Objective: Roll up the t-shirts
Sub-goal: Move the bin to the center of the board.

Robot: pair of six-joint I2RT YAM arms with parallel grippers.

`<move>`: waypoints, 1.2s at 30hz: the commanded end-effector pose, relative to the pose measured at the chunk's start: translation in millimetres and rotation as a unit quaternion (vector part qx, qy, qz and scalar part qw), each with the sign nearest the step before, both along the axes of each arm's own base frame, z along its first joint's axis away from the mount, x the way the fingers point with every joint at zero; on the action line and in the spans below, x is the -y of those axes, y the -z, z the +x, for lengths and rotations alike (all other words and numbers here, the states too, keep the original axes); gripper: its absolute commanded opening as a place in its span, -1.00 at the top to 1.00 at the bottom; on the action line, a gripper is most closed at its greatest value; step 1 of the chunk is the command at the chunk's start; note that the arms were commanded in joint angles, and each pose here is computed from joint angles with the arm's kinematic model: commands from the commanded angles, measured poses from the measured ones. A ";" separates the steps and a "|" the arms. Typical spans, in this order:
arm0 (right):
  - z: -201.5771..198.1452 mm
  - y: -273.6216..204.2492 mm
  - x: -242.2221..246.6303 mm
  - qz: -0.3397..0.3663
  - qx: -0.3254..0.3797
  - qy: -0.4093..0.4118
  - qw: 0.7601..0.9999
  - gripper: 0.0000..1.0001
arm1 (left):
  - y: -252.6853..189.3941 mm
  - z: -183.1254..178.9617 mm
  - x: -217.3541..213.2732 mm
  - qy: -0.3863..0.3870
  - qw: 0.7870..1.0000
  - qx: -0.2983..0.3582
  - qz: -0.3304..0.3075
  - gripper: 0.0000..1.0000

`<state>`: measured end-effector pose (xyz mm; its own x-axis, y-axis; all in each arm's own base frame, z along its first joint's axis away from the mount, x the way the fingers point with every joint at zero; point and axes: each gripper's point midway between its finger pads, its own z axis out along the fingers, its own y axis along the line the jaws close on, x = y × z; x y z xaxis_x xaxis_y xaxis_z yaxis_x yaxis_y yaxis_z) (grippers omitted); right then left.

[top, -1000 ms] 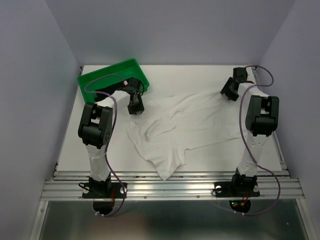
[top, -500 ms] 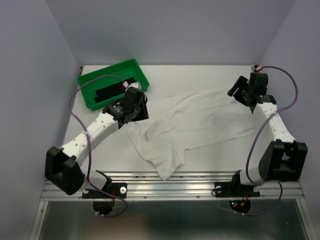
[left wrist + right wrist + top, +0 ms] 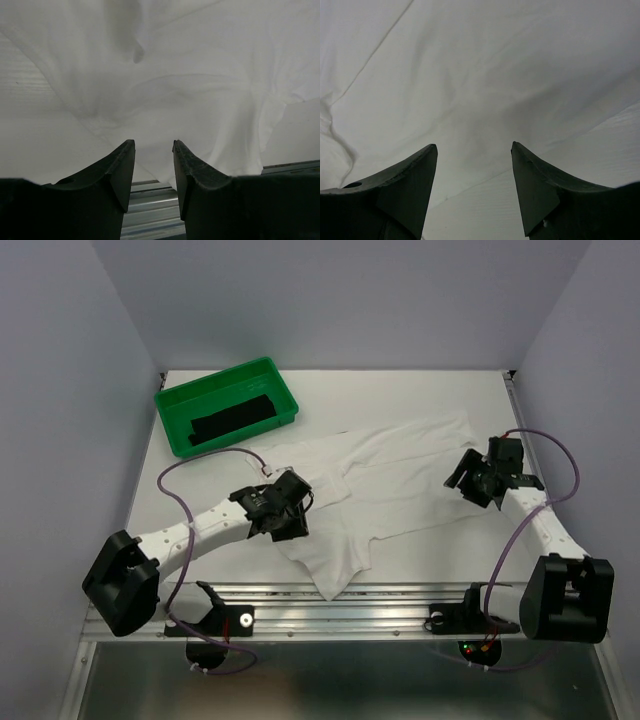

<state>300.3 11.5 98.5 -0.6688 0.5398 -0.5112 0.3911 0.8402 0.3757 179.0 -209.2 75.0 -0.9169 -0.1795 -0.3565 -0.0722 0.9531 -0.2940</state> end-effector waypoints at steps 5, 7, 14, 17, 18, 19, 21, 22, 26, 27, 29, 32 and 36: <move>23.1 7.0 6.6 -0.004 0.003 0.011 1.000 -0.35 | -12.8 67.2 -13.8 -0.059 0.996 0.057 0.030 0.05; 24.0 9.8 4.9 0.002 0.001 0.011 1.000 -0.35 | -29.7 86.9 -19.6 -0.060 0.995 0.080 0.028 0.05; 29.3 0.9 0.7 0.018 0.018 0.014 1.000 -0.35 | -36.3 167.2 -66.8 -0.091 0.990 0.092 0.058 0.04; 29.7 -2.6 0.4 0.018 0.022 0.014 0.999 -0.35 | -41.2 197.7 -78.9 -0.107 0.987 0.098 0.066 0.05; 29.2 -4.0 0.1 0.019 0.023 0.014 0.999 -0.35 | -28.6 204.8 -83.1 -0.106 0.988 0.083 0.077 0.05; 28.9 -5.2 -0.2 0.019 0.024 0.013 0.999 -0.35 | -27.6 212.6 -85.7 -0.109 0.987 0.083 0.079 0.05; 28.6 -8.8 -0.8 0.021 0.027 0.013 0.999 -0.35 | -21.8 233.5 -98.2 -0.119 0.985 0.078 0.094 0.05; 28.4 -10.8 -1.0 0.021 0.028 0.012 0.999 -0.35 | -27.0 244.6 -101.8 -0.124 0.984 0.084 0.098 0.06; 26.1 -17.2 -1.8 0.020 0.033 0.008 0.999 -0.36 | -7.2 270.0 -133.0 -0.144 0.980 0.064 0.125 0.06; 24.6 -17.3 -1.4 0.019 0.031 0.008 0.999 -0.36 | -5.3 273.0 -138.0 -0.148 0.979 0.062 0.126 0.06; 23.5 -18.8 0.0 0.014 0.031 0.009 0.999 -0.36 | -1.1 282.0 -145.7 -0.150 0.978 0.061 0.129 0.06; 22.2 -21.2 1.3 0.010 0.030 0.011 0.999 -0.36 | 0.4 292.2 -156.5 -0.153 0.977 0.062 0.136 0.06; 23.2 -22.1 1.7 0.010 0.029 0.011 0.999 -0.36 | 13.7 299.2 -172.4 -0.160 0.974 0.047 0.151 0.06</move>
